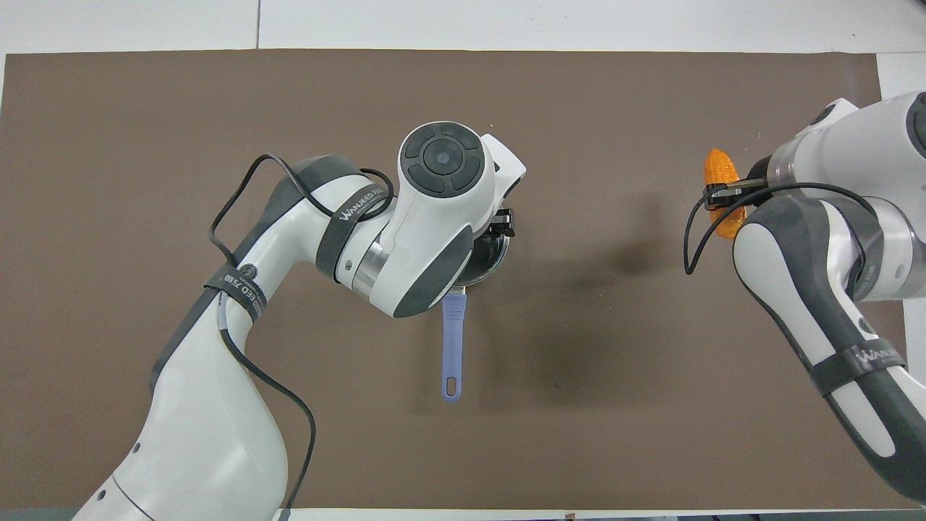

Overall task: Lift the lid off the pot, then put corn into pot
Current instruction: 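Lift the lid with the left gripper while the right gripper lifts the corn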

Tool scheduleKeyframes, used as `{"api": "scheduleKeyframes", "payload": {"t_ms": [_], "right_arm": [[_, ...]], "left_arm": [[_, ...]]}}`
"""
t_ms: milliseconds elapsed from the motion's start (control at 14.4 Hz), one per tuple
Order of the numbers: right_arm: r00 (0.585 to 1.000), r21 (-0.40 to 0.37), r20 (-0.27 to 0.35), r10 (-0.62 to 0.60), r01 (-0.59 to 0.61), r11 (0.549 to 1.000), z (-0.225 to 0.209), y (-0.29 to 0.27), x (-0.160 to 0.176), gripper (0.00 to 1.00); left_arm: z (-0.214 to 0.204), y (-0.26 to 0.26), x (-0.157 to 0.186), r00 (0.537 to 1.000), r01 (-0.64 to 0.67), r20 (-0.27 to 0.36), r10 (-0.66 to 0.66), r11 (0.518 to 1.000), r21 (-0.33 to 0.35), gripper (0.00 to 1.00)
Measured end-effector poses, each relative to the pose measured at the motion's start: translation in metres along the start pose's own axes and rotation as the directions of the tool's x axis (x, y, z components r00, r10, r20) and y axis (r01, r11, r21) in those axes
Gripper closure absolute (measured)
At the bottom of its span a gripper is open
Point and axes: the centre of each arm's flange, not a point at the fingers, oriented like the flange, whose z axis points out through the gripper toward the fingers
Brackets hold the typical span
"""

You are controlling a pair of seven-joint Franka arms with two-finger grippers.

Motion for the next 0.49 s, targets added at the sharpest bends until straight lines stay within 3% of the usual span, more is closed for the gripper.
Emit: {"api": "scheduleKeyframes", "payload": {"t_ms": [139, 208, 277, 416, 485], "right_arm": [[1.000, 0.001, -0.005, -0.011, 0.011, 1.000, -0.002, -0.007, 0.001, 0.57], [1.000, 0.002, -0.010, -0.018, 0.018, 1.000, -0.005, -0.013, 0.003, 0.57], [1.000, 0.004, -0.016, -0.023, 0.023, 1.000, -0.008, -0.019, 0.005, 0.57], [1.000, 0.028, -0.022, -0.006, 0.006, 1.000, -0.019, -0.034, 0.009, 0.57], [1.000, 0.064, -0.017, 0.017, -0.015, 0.998, -0.025, -0.041, 0.011, 0.57]], "left_arm": [[0.005, -0.001, -0.001, 1.000, -0.001, 0.008, 0.001, 1.000, 0.006, 0.04], [0.007, -0.002, -0.002, 1.000, -0.002, 0.012, 0.002, 1.000, 0.009, 0.14], [0.008, -0.002, -0.002, 1.000, -0.002, 0.014, 0.002, 1.000, 0.010, 0.14], [0.009, -0.005, -0.001, 1.000, 0.001, 0.014, -0.001, 1.000, 0.016, 0.34], [0.009, -0.006, 0.000, 1.000, 0.002, 0.014, -0.002, 1.000, 0.017, 0.38]]}}
